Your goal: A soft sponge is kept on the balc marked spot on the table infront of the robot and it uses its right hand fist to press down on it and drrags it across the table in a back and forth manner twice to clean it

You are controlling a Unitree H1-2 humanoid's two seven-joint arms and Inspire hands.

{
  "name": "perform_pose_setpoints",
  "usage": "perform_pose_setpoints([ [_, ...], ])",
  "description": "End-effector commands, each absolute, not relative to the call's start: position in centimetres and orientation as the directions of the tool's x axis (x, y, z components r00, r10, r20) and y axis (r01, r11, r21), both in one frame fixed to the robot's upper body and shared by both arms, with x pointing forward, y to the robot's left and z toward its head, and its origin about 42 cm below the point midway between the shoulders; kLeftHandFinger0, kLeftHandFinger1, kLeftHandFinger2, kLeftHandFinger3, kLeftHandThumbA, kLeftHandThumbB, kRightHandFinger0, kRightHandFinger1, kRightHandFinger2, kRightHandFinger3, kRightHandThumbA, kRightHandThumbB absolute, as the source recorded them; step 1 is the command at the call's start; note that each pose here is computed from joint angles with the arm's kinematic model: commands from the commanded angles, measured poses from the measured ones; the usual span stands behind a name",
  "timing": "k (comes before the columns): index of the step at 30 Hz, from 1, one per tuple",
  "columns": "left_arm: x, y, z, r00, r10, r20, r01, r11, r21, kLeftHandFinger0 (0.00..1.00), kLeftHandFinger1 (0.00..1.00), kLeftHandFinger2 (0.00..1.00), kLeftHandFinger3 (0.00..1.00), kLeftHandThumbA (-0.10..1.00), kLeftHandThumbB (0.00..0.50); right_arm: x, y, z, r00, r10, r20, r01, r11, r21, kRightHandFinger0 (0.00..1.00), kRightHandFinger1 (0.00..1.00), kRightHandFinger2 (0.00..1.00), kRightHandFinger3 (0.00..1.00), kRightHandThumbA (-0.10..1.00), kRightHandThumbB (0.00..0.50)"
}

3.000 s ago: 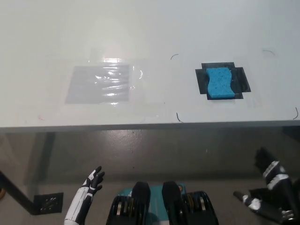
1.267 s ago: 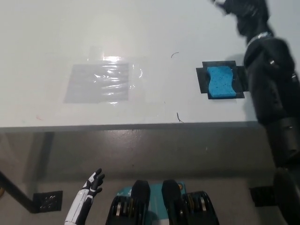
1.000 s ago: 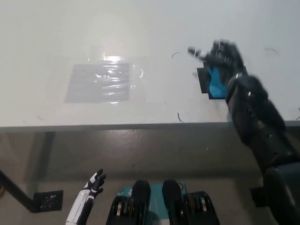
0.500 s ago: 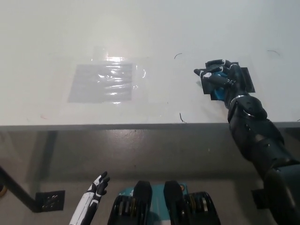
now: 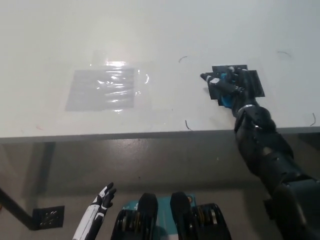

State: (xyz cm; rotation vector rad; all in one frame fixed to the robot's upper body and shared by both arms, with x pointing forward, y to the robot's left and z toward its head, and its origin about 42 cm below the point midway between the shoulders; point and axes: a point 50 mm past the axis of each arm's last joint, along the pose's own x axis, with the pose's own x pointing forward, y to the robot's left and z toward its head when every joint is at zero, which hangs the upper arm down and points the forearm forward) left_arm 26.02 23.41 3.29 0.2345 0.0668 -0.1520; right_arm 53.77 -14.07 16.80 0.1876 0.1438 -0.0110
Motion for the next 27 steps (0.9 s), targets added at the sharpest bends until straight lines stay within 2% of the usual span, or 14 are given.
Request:
perform_pose_setpoints([
  [1,26.4,23.6,4.2,0.986,-0.166,-0.03,0.168,0.957,0.237,1.0,1.0,1.0,1.0,1.0,0.106,52.2,-6.1,17.2,0.97,0.221,-0.101,-0.206,0.968,0.141,0.0,0.0,0.0,0.0,1.0,0.195],
  [3,26.5,23.7,4.1,0.986,-0.163,-0.026,0.165,0.956,0.244,1.0,1.0,1.0,1.0,1.0,0.116,52.0,-3.6,18.4,0.955,0.292,-0.054,-0.286,0.953,0.099,0.0,0.0,0.0,0.0,1.0,0.158],
  [5,26.4,23.7,4.1,0.986,-0.163,-0.025,0.164,0.956,0.243,1.0,1.0,1.0,1.0,1.0,0.115,51.9,-2.5,19.0,0.945,0.326,-0.042,-0.321,0.943,0.092,0.0,0.0,0.0,0.0,1.0,0.156],
  [7,26.4,23.7,4.1,0.987,-0.16,-0.032,0.163,0.957,0.242,1.0,1.0,1.0,1.0,1.0,0.132,51.5,-0.6,20.0,0.926,0.376,-0.012,-0.374,0.925,0.069,0.0,0.0,0.01,0.0,1.0,0.126],
  [11,26.5,23.7,4.2,0.986,-0.16,-0.038,0.164,0.956,0.245,1.0,1.0,1.0,1.0,1.0,0.145,50.9,2.0,21.2,0.899,0.437,0.017,-0.437,0.897,0.06,0.0,0.0,0.03,0.0,1.0,0.127],
  [13,26.5,23.7,4.3,0.986,-0.162,-0.037,0.166,0.954,0.25,1.0,1.0,1.0,1.0,1.0,0.144,50.6,2.6,21.3,0.894,0.447,0.027,-0.448,0.892,0.064,0.02,0.02,0.1,0.03,1.0,0.135],
  [14,26.5,23.7,4.3,0.986,-0.164,-0.038,0.168,0.954,0.248,1.0,1.0,1.0,1.0,1.0,0.143,50.5,2.8,21.3,0.89,0.454,0.034,-0.455,0.889,0.048,0.02,0.02,0.11,0.02,1.0,0.116],
  [15,26.5,23.7,4.3,0.985,-0.165,-0.039,0.17,0.954,0.248,1.0,1.0,1.0,1.0,1.0,0.136,50.4,3.0,21.2,0.889,0.456,0.029,-0.457,0.888,0.05,0.03,0.02,0.1,0.02,1.0,0.12],
  [17,26.5,23.7,4.3,0.986,-0.164,-0.04,0.169,0.954,0.249,1.0,1.0,1.0,1.0,1.0,0.136,50.3,2.8,21.0,0.888,0.459,0.032,-0.46,0.886,0.059,0.06,0.04,0.11,0.03,1.0,0.119],
  [19,26.5,23.8,4.4,0.986,-0.163,-0.039,0.168,0.955,0.244,1.0,1.0,1.0,1.0,1.0,0.144,50.4,2.3,20.6,0.891,0.453,0.029,-0.454,0.89,0.051,0.04,0.03,0.13,0.03,1.0,0.138],
  [20,26.6,23.8,4.4,0.986,-0.166,-0.031,0.169,0.954,0.247,1.0,1.0,1.0,1.0,1.0,0.13,50.5,1.8,20.4,0.895,0.445,0.029,-0.445,0.895,0.025,0.0,0.02,0.15,0.04,1.0,0.153],
  [24,26.7,23.7,4.5,0.987,-0.161,-0.027,0.162,0.954,0.251,1.0,1.0,1.0,1.0,1.0,0.141,51.4,-0.7,20.0,0.924,0.381,0.007,-0.381,0.923,0.059,0.0,0.03,0.17,0.0,1.0,0.107],
  [27,26.6,23.8,4.5,0.987,-0.16,-0.024,0.161,0.955,0.248,1.0,1.0,1.0,1.0,1.0,0.125,52.4,-3.4,19.8,0.943,0.333,-0.008,-0.332,0.942,0.053,0.0,0.03,0.19,0.04,1.0,0.128],
])
